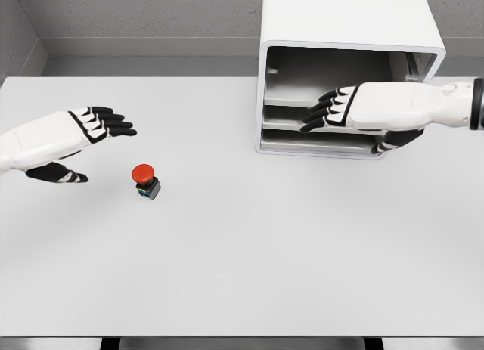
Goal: Slide open multi-storey tabletop storage cabinets and put open load switch and slide close multi-storey tabletop storage cabinets
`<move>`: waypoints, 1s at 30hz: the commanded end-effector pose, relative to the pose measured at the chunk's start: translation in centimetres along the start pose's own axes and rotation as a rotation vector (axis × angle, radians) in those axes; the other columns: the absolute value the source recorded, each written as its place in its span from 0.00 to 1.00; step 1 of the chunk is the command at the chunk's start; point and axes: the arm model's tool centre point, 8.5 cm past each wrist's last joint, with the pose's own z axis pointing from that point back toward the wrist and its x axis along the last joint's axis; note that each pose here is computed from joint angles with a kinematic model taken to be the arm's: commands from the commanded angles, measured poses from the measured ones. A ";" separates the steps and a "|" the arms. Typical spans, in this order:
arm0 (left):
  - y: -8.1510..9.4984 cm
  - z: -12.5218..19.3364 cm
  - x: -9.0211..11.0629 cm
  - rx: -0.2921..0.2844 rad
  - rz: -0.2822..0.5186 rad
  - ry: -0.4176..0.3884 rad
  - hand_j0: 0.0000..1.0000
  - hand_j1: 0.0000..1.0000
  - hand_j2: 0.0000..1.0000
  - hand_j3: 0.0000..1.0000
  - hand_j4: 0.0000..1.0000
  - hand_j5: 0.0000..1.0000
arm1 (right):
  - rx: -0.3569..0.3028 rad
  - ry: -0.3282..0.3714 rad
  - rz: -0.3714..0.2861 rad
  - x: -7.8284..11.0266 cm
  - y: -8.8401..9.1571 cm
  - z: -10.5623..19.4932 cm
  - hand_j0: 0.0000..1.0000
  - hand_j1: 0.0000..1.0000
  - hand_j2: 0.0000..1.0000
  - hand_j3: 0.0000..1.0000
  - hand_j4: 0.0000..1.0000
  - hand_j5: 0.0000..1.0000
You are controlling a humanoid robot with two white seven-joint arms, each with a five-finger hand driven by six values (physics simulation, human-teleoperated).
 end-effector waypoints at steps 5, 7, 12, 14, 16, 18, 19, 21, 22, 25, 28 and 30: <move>-1.5 -1.0 2.1 -0.198 -0.019 -0.072 1.00 1.00 1.00 1.00 1.00 1.00 | 0.003 -0.007 -0.017 0.0 0.5 -0.2 1.00 1.00 1.00 1.00 1.00 1.00; -1.3 -1.2 2.1 -0.253 -0.037 -0.075 1.00 1.00 1.00 1.00 1.00 1.00 | 0.010 -0.014 -0.021 0.1 0.8 -0.4 1.00 1.00 1.00 1.00 1.00 1.00; -0.1 -3.0 0.4 -0.199 -0.062 -0.042 1.00 1.00 1.00 1.00 1.00 1.00 | 0.014 0.115 -0.116 -1.1 0.8 -0.8 1.00 1.00 1.00 1.00 1.00 1.00; -0.4 -3.5 0.2 -0.195 -0.064 -0.036 1.00 1.00 1.00 1.00 1.00 1.00 | 0.008 0.165 -0.157 -1.6 0.7 -1.1 1.00 1.00 1.00 1.00 1.00 1.00; -0.8 -4.2 0.2 -0.185 -0.063 -0.039 1.00 1.00 1.00 1.00 1.00 1.00 | 0.003 0.212 -0.194 -2.1 0.5 -1.6 1.00 1.00 1.00 1.00 1.00 1.00; -1.6 -5.1 0.7 -0.190 -0.050 -0.059 1.00 1.00 1.00 1.00 1.00 1.00 | -0.001 0.243 -0.216 -2.4 0.4 -1.6 1.00 1.00 1.00 1.00 1.00 1.00; -2.3 -5.3 0.6 -0.200 -0.033 -0.060 1.00 1.00 1.00 1.00 1.00 1.00 | -0.001 0.258 -0.223 -2.6 0.4 -1.5 1.00 1.00 1.00 1.00 1.00 1.00; -2.8 -5.5 0.8 -0.210 -0.026 -0.068 1.00 1.00 1.00 1.00 1.00 1.00 | -0.001 0.282 -0.242 -2.9 0.4 -1.5 1.00 1.00 1.00 1.00 1.00 1.00; -2.8 -5.6 0.8 -0.210 -0.030 -0.067 1.00 1.00 1.00 1.00 1.00 1.00 | -0.002 0.285 -0.246 -2.9 0.4 -1.5 1.00 1.00 1.00 1.00 1.00 1.00; -2.7 -5.5 0.8 -0.206 -0.030 -0.066 1.00 1.00 1.00 1.00 1.00 1.00 | 0.006 0.269 -0.251 -2.7 0.7 -2.3 1.00 1.00 1.00 1.00 1.00 1.00; -2.0 -5.6 0.6 -0.196 -0.041 -0.065 1.00 1.00 1.00 1.00 1.00 1.00 | 0.007 0.284 -0.261 -3.0 0.8 -2.3 1.00 1.00 1.00 1.00 1.00 1.00; -1.0 -5.3 -1.0 -0.187 -0.050 -0.022 1.00 1.00 1.00 1.00 1.00 1.00 | 0.006 0.294 -0.272 -3.2 0.9 -2.4 1.00 1.00 1.00 1.00 1.00 1.00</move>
